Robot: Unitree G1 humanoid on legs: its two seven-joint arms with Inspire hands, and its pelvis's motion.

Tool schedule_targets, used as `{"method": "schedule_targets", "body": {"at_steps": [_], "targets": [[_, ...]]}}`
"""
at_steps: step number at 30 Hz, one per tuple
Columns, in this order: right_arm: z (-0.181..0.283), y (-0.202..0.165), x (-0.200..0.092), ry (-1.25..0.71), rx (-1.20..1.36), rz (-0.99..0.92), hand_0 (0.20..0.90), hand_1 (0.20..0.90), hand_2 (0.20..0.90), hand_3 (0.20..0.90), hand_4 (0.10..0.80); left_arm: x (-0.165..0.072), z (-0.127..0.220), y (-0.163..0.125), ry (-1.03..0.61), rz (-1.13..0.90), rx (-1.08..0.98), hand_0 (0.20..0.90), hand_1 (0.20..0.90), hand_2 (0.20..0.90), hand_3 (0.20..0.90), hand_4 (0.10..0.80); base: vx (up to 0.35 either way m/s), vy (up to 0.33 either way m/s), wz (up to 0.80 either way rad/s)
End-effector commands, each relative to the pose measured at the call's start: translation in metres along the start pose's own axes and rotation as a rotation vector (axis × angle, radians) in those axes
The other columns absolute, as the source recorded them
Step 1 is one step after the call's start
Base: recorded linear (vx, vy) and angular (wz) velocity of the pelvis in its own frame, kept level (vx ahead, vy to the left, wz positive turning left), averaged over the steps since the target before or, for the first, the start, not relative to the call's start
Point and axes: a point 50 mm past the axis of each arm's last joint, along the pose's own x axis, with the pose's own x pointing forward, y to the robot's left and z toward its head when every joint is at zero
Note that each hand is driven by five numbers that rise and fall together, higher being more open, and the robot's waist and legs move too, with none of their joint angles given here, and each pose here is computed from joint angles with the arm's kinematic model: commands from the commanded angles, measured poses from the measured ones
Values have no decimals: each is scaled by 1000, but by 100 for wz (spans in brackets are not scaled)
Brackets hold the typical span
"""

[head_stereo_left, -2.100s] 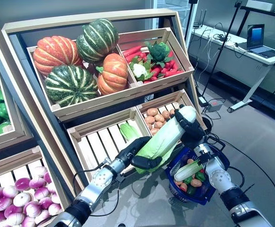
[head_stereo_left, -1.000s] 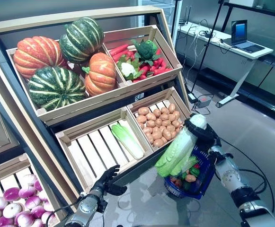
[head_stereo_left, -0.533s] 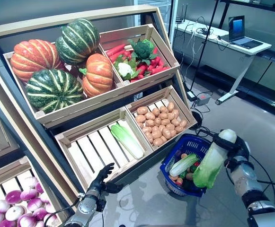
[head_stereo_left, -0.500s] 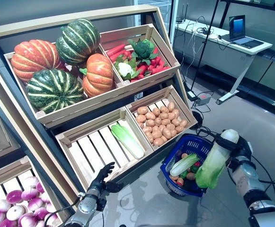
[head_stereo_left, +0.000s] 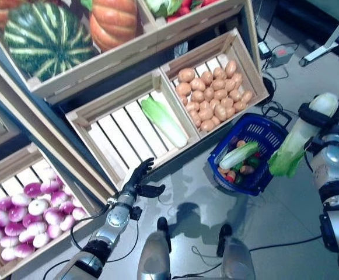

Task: Put vegetables into the basket

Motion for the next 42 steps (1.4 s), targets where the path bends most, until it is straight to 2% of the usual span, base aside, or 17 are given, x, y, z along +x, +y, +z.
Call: {"method": "schedule_targets", "body": {"at_steps": [1,7,13,14,15,24,36,42], "targets": [[74,-2,15,-313,81,-13,300,300,300,300,400,13,52,17,-290,78,-34,900,900,900,900,800,-158,22,18],[89,2,20,-334,106,-8,300,300,300,300,400,13,73,13,-414,72,-35,900,900,900,900,800,-70,12,13],[91,4,23,-301,113,23,300,300,300,300,400,10,79,13,-456,83,-58,900,900,900,900,800,-14,-13,6],[90,4,24,-294,114,27,481,481,481,481,521,10,79,13,-458,83,-60,900,900,900,900,800,-5,-11,8],[90,5,24,-289,112,20,900,900,900,900,800,9,78,12,-459,80,-62,900,900,900,900,800,0,0,0],[88,5,24,-273,111,101,900,900,900,900,800,0,71,4,-459,34,-45,900,900,900,900,800,22,12,-1],[71,-4,24,-189,90,80,900,900,900,900,800,0,89,16,-568,100,-46,900,900,900,900,800,13,3,0],[66,-3,23,-164,85,105,900,900,900,900,800,3,105,32,-652,194,48,900,900,900,900,800,39,8,0]]}}
